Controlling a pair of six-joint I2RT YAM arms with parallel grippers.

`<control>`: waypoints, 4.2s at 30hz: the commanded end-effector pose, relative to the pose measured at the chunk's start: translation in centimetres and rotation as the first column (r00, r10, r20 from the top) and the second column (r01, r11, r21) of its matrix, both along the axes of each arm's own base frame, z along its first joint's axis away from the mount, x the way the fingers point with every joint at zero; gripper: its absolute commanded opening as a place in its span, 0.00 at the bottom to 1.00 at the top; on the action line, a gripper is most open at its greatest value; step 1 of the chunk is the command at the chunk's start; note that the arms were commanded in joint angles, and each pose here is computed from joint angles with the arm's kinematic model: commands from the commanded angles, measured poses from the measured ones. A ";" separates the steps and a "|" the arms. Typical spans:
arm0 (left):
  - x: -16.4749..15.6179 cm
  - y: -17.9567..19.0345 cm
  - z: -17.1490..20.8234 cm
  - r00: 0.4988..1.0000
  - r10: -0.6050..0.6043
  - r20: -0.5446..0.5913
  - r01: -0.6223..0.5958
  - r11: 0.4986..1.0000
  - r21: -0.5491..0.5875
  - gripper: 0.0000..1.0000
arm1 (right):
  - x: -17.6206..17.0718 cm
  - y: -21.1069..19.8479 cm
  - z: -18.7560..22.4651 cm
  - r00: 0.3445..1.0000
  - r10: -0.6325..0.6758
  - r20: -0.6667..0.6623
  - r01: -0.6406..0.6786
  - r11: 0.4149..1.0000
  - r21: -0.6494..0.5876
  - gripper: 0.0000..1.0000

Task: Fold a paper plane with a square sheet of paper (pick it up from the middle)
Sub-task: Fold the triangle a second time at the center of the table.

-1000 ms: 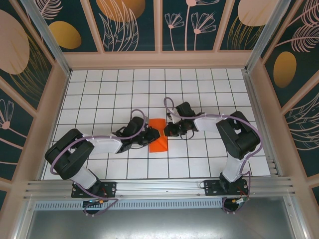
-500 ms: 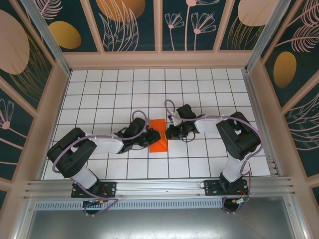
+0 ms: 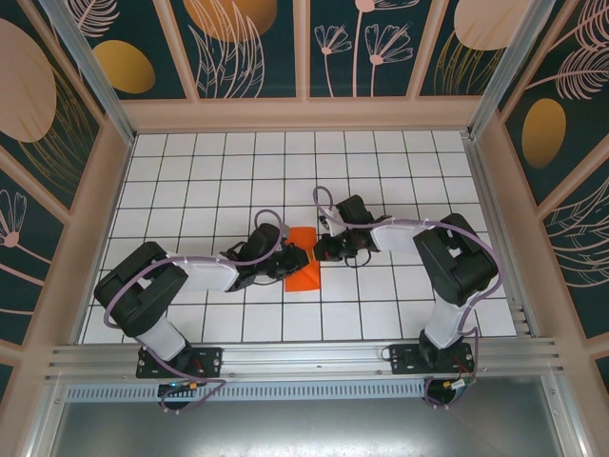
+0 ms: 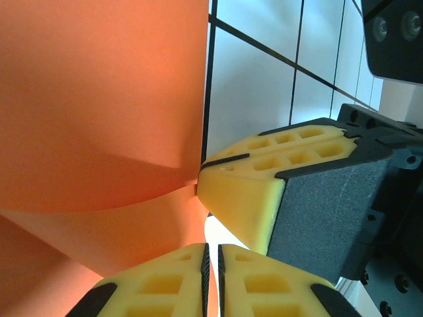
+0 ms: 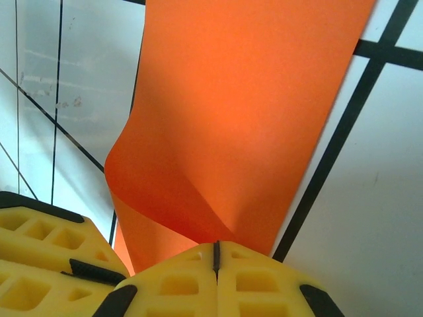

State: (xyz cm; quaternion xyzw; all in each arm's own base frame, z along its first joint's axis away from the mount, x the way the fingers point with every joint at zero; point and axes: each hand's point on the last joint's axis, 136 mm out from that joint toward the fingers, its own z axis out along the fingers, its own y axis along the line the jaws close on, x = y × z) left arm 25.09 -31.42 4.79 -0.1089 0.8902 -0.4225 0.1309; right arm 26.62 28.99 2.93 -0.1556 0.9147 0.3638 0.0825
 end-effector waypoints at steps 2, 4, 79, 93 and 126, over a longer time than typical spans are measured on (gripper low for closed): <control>0.3 -0.7 0.3 1.000 -0.018 0.018 0.018 1.000 -0.007 0.16 | 0.8 -0.2 -0.2 1.000 0.001 0.026 -0.001 1.000 -0.025 0.00; 0.3 -0.8 0.2 1.000 -0.020 0.015 0.020 1.000 -0.007 0.16 | 0.9 -0.2 -0.3 1.000 0.000 0.028 0.001 1.000 -0.028 0.00; -1.8 3.1 -6.7 0.986 0.083 -0.147 -0.055 0.981 0.187 0.11 | 0.7 -0.5 2.9 0.994 -0.107 0.021 0.107 0.994 0.015 0.13; -1.6 2.6 -6.1 0.988 0.071 -0.135 -0.048 0.985 0.168 0.11 | -0.3 0.3 -1.4 0.997 -0.063 -0.043 0.060 0.995 -0.075 0.02; 0.9 3.8 -5.0 0.995 0.099 -0.018 -0.090 0.959 0.269 0.11 | -2.3 -4.2 -6.9 0.996 -0.060 -0.061 0.036 0.942 -0.334 0.00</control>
